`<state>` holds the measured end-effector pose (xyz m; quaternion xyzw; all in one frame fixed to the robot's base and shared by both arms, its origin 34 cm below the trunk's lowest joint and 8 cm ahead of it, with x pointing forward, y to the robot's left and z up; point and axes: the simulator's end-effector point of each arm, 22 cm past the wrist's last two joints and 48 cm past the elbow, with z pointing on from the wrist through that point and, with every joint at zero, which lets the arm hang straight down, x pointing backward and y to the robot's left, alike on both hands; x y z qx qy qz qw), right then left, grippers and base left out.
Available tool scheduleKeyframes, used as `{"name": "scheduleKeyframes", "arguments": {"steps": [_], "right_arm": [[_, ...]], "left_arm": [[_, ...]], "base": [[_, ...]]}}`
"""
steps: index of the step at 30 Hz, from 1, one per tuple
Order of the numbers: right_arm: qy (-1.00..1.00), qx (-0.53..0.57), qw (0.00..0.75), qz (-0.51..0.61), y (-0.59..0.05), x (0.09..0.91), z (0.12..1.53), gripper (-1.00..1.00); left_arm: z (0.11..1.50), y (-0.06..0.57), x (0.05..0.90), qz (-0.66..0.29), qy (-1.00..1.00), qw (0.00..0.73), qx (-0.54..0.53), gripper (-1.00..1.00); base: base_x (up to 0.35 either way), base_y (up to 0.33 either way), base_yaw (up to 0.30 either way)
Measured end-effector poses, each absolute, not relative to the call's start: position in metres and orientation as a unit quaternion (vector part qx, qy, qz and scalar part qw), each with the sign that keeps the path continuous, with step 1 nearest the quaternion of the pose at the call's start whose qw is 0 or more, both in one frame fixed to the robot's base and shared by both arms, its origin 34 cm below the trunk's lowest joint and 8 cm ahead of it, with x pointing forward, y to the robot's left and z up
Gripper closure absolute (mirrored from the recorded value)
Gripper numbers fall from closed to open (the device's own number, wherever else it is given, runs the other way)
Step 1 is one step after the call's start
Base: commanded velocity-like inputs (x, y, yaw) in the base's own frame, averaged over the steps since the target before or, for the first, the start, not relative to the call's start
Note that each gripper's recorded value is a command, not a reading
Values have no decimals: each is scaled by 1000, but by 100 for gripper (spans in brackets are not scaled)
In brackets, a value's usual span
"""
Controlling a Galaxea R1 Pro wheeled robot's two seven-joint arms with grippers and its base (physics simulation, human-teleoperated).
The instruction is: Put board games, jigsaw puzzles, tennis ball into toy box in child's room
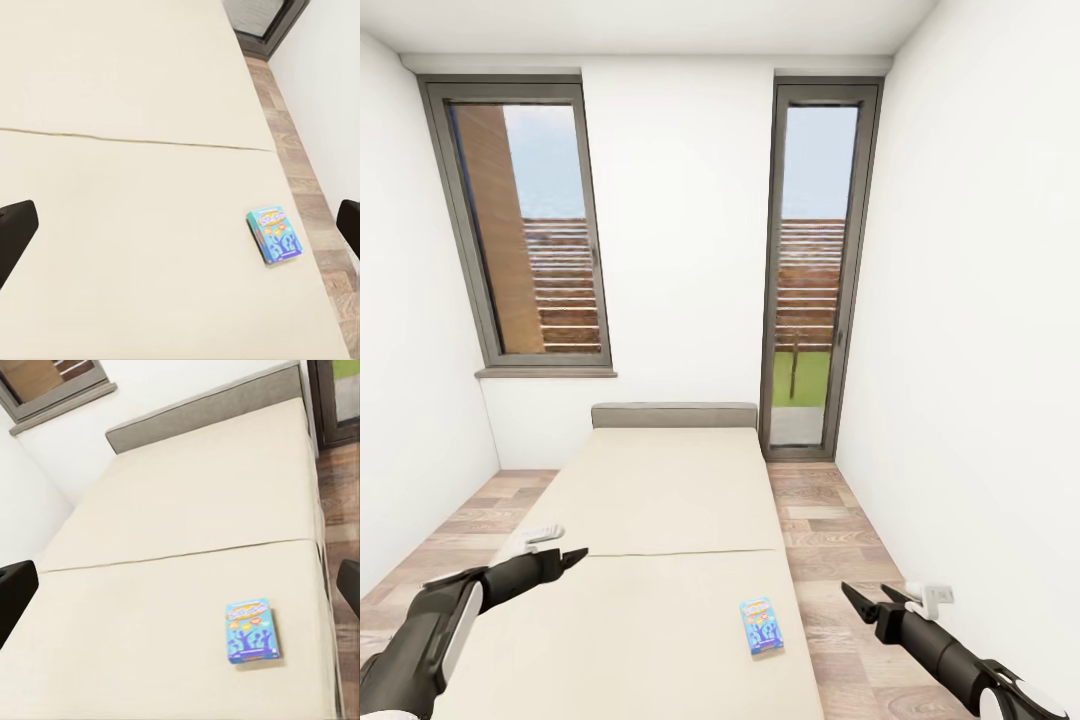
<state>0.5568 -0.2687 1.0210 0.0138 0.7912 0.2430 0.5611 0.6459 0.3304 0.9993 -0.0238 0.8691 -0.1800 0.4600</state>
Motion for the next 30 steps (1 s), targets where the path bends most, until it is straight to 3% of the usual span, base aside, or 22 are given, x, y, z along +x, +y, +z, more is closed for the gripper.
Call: {"name": "scheduleKeyframes", "arguments": {"steps": [8,30], "right_arm": [[798,33,561,219,-280,561,1016,-100],[805,69,562,177,-303,566,1010,-100]], "left_arm": [[991,309,652,-173,874,453,-43,-100],[981,327,654,-117,883,448,-78,-100]], "base": [[0,0,0],[0,-1,0]]}}
